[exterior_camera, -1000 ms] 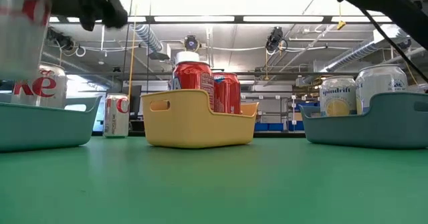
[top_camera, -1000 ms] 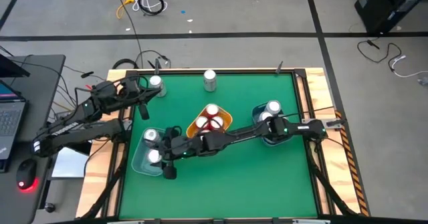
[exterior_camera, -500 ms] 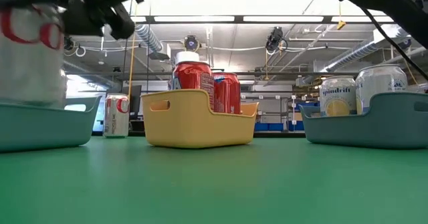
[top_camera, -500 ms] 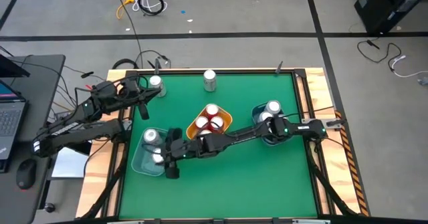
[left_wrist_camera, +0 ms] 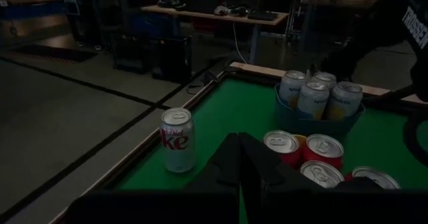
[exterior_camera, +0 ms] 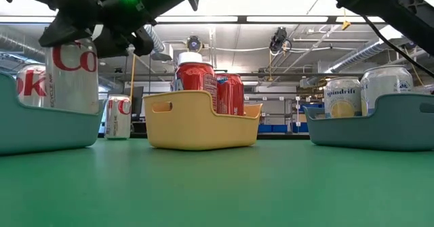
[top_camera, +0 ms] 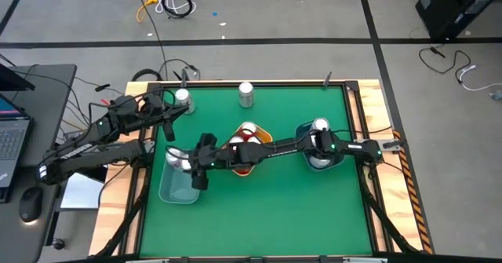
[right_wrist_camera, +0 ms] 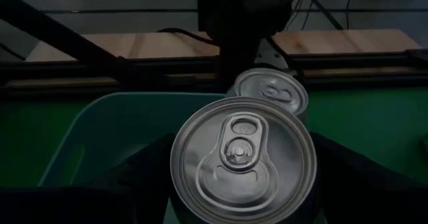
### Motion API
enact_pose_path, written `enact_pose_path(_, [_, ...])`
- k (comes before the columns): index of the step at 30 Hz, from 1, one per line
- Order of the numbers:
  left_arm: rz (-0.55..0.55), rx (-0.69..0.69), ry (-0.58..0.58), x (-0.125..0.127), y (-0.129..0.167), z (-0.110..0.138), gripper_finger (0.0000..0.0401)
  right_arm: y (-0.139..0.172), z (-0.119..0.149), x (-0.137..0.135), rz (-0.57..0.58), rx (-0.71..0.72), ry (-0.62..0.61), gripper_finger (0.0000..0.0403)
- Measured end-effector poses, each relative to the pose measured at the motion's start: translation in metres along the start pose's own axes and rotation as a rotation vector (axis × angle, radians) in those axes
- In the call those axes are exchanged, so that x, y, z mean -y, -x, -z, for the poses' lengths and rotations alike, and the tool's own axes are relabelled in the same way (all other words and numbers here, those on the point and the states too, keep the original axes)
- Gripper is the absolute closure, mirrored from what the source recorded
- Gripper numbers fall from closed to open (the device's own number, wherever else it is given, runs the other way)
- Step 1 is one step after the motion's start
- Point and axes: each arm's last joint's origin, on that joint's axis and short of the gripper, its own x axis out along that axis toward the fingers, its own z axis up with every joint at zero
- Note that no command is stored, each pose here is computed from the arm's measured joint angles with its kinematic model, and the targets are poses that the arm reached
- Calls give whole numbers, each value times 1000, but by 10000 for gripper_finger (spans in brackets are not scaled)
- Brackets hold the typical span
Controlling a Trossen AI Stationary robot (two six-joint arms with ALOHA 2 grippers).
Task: Sort soda cans
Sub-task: Put the bottom right white soda can into the green bin
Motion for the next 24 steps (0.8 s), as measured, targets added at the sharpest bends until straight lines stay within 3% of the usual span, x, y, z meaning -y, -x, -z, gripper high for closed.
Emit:
enact_pose_path(10, [2,-6,5,0,0,1,400,-20,22,6,-25,-36,-36,118])
enact_pose_path(24, [11,-9,15,0,0,1,400,-24,30,8,-34,-64,-60,114])
